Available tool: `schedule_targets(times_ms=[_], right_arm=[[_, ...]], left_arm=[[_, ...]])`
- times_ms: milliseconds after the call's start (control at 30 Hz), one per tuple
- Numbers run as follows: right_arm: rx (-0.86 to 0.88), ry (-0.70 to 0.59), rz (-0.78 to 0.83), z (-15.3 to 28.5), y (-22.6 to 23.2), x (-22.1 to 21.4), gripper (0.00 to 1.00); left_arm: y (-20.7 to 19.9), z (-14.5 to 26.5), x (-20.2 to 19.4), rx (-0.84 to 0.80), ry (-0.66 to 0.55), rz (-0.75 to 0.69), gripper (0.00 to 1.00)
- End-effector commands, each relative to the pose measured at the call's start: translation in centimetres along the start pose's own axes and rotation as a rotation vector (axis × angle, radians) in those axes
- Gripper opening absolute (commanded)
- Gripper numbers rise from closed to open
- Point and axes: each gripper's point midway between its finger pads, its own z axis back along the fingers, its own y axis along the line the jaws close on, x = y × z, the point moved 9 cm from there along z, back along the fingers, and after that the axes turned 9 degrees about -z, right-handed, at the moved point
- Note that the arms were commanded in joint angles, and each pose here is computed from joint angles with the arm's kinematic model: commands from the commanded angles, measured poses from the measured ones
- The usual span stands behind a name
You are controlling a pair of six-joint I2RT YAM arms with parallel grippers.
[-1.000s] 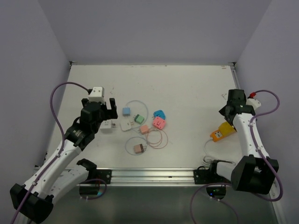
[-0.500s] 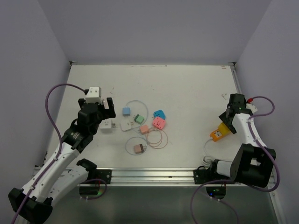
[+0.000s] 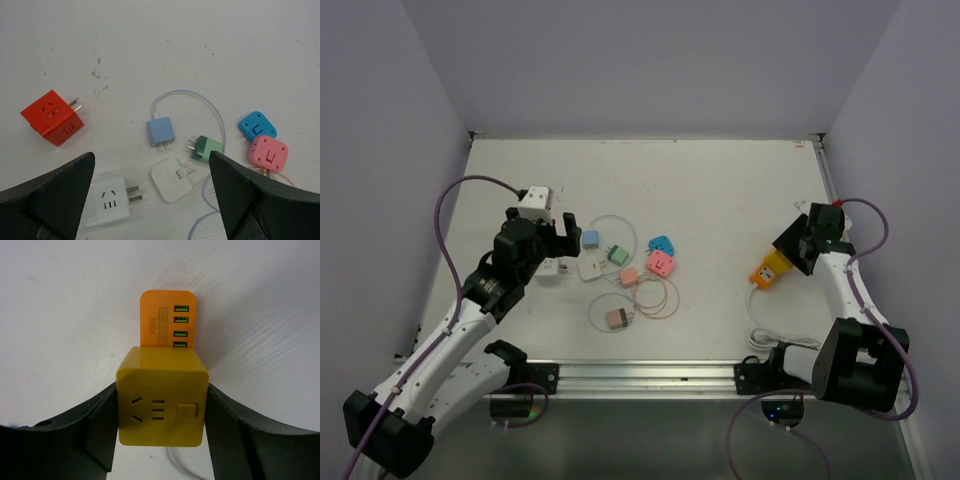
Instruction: Pull the plug off the socket
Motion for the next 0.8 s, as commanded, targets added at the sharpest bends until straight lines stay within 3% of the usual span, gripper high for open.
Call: schedule_targets(times_ms=[0,400,767], right_arm=[[0.303,0.107,0.017,1.1,3.3,-1.4,0.00],[0.777,0.201,0.038,6.0,9.7,-4.1,0.00],[0.953,0.218,0.035,9.7,11.0,-4.7,0.00]], left_arm=[[-1.3,-1.0,0.5,-0.120,-0.014,-0.013,1.00],[-7.2,-1.8,0.6,-0.396,0.009,0.159,1.00],[-16.9,-3.5,1.1,-0.611,-0.010,0.291,1.00]])
